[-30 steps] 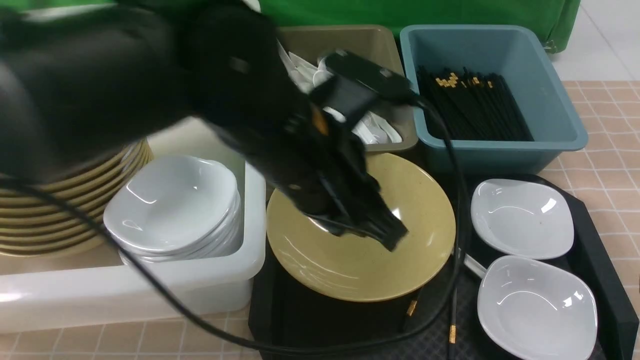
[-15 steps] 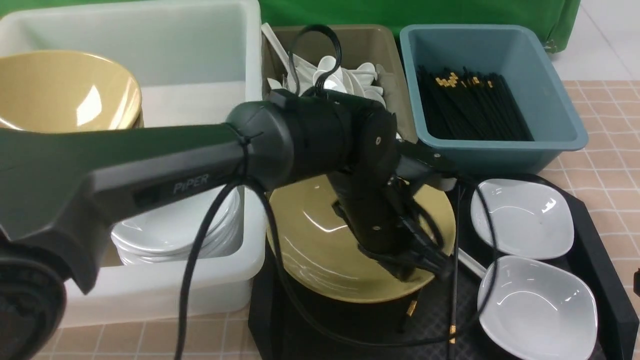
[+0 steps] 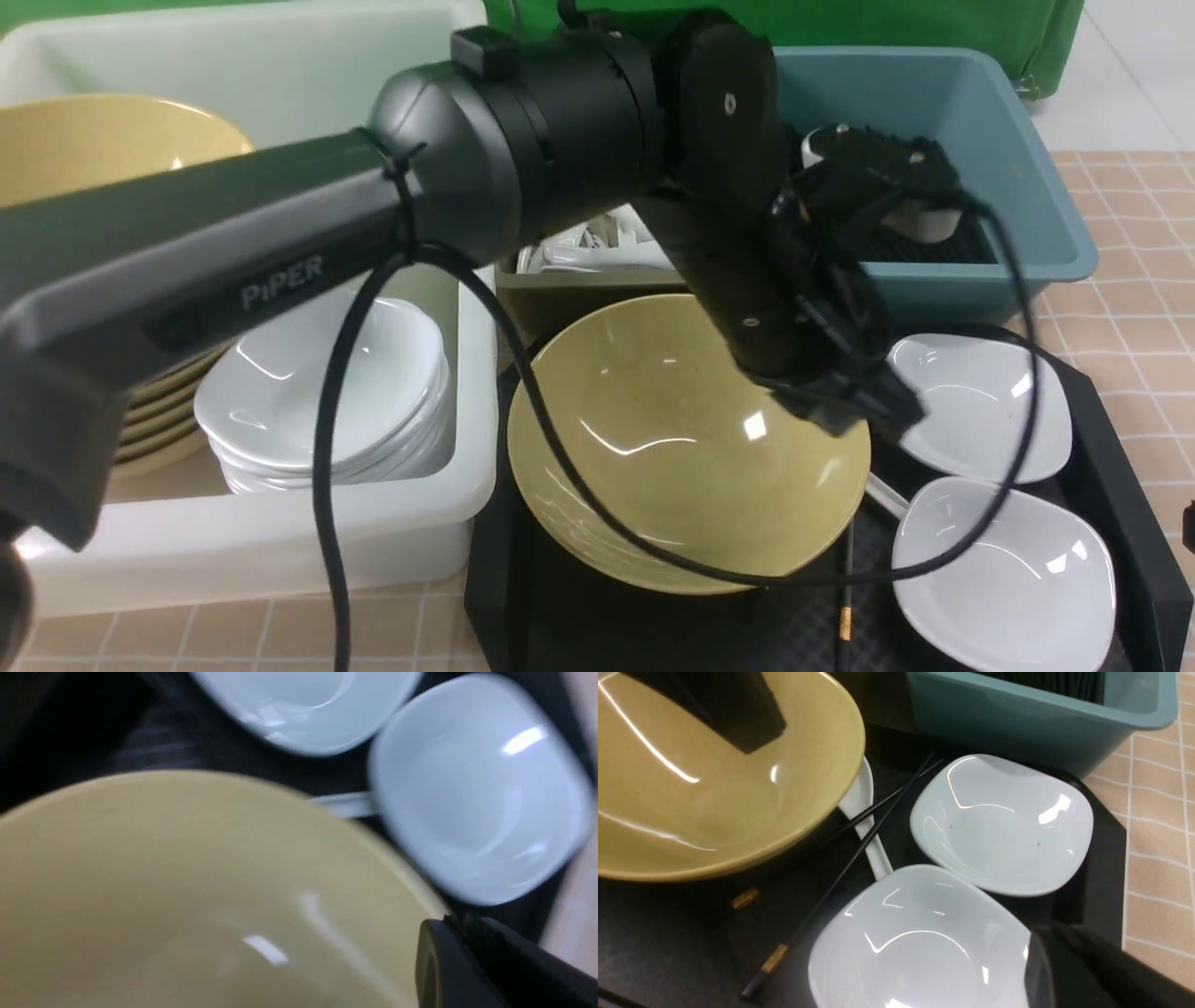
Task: On brown table put chopsticks spoon bowls plates into blue grey white boxes.
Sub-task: 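Grasp the large bowl on the tray by its rim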
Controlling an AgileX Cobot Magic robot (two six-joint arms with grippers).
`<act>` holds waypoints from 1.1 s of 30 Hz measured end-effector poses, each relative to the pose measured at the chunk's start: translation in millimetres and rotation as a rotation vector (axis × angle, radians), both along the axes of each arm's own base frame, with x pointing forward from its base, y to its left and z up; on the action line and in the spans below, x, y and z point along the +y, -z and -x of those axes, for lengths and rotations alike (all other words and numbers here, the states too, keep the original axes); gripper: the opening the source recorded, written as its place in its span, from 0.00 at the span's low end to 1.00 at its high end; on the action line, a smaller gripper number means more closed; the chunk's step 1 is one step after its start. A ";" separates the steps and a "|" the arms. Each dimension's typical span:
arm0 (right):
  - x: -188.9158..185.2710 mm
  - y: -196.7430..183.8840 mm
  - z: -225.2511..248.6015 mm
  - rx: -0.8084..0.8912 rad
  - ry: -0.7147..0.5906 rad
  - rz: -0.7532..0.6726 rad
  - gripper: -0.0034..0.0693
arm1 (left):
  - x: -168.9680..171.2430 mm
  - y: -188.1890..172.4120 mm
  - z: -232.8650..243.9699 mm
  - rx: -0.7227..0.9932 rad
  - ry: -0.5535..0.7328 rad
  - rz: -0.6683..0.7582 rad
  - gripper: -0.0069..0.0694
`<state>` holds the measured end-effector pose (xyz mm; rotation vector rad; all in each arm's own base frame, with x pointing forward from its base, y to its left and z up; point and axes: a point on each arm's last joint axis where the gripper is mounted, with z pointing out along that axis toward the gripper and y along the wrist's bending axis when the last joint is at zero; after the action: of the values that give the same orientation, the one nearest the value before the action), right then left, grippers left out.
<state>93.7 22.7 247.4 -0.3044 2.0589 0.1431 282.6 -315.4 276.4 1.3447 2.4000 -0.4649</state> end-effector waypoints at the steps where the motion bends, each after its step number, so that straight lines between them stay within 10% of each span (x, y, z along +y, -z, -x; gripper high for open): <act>1: 0.0 0.0 0.0 0.000 0.000 -0.001 0.10 | 1.5 6.7 -3.6 -0.019 -0.001 -0.044 0.12; 9: -0.2 -0.7 -0.5 -0.009 0.003 -0.002 0.10 | -13.2 47.1 -2.6 0.114 -0.050 -0.096 0.14; 20: -0.2 -1.1 -0.7 -0.014 0.005 -0.003 0.11 | -13.6 -2.3 6.5 -0.016 0.162 -0.093 0.49; 33: -0.2 -1.1 -0.7 -0.014 0.005 -0.003 0.11 | 60.7 38.6 -77.5 -0.069 -0.369 -0.388 0.69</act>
<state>94.4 22.4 248.5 -0.2976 2.0452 0.1410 360.1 -254.7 237.8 0.9903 2.6872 0.1510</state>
